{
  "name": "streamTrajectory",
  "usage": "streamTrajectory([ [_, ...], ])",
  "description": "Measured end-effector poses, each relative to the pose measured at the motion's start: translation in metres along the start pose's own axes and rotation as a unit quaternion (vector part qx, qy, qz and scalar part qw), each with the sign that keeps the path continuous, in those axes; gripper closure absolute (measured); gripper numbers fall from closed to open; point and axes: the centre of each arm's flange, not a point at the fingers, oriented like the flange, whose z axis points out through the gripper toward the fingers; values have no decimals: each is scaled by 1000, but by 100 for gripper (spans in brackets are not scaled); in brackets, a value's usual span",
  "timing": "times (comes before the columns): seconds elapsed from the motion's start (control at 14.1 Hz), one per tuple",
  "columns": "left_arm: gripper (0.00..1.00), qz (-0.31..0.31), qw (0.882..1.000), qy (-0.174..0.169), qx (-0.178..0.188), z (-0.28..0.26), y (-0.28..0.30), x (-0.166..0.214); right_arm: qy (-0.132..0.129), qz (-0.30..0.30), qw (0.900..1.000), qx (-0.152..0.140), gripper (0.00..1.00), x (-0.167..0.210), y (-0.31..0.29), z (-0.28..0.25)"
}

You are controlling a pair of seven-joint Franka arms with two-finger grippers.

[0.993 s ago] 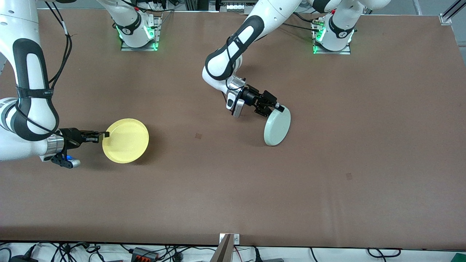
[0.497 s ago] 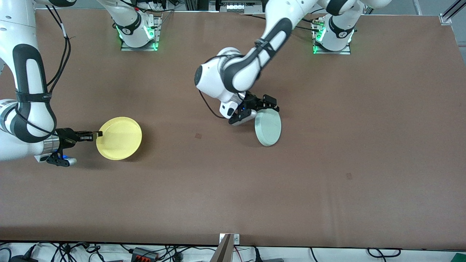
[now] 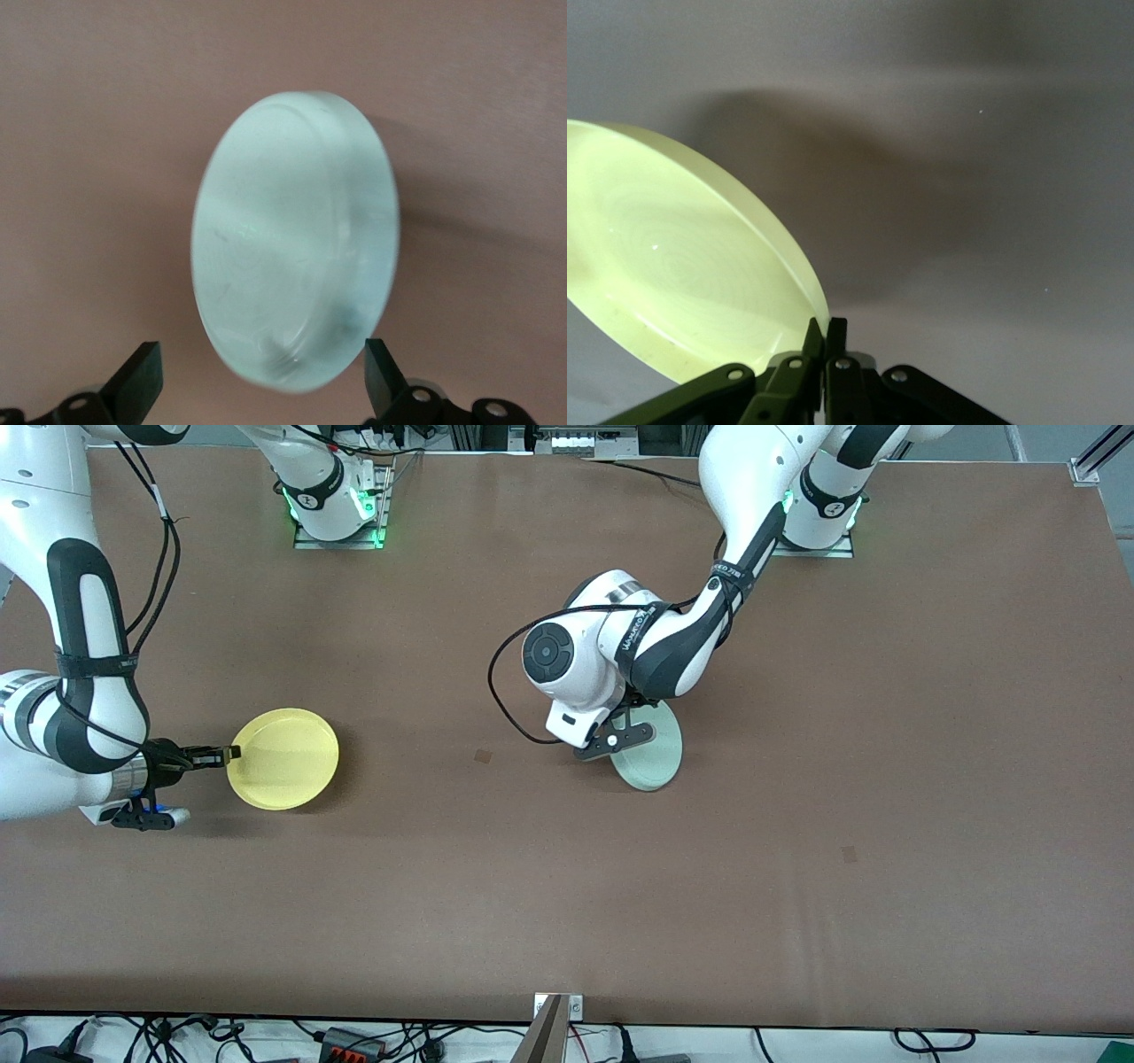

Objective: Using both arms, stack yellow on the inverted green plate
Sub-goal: 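Lower the green plate upside down at table center and open the left gripper, then set the yellow plate on green with the right gripper while the left gripper withdraws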

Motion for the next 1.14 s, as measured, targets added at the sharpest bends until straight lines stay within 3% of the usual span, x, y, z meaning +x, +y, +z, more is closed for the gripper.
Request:
streamTrajectory([
  [0.28,0,-19,999,-28,-35,-5,-7,14,1,-3,1000,-1,97,1,-1,1],
  [0.5,0,-4,998,-27,-60,-27,-43,51,12,-23,1000,-7,97,7,-29,-11],
  [0.64,0,38,996,-27,-72,-37,-90,92,13,-36,999,-12,97,12,-70,-11],
  [0.85,0,121,988,-35,-86,-21,-174,162,6,-35,999,12,97,14,-138,5],
  [1.14,0,179,977,-31,-112,-6,-288,231,-2,15,1000,-7,97,6,-263,37],
])
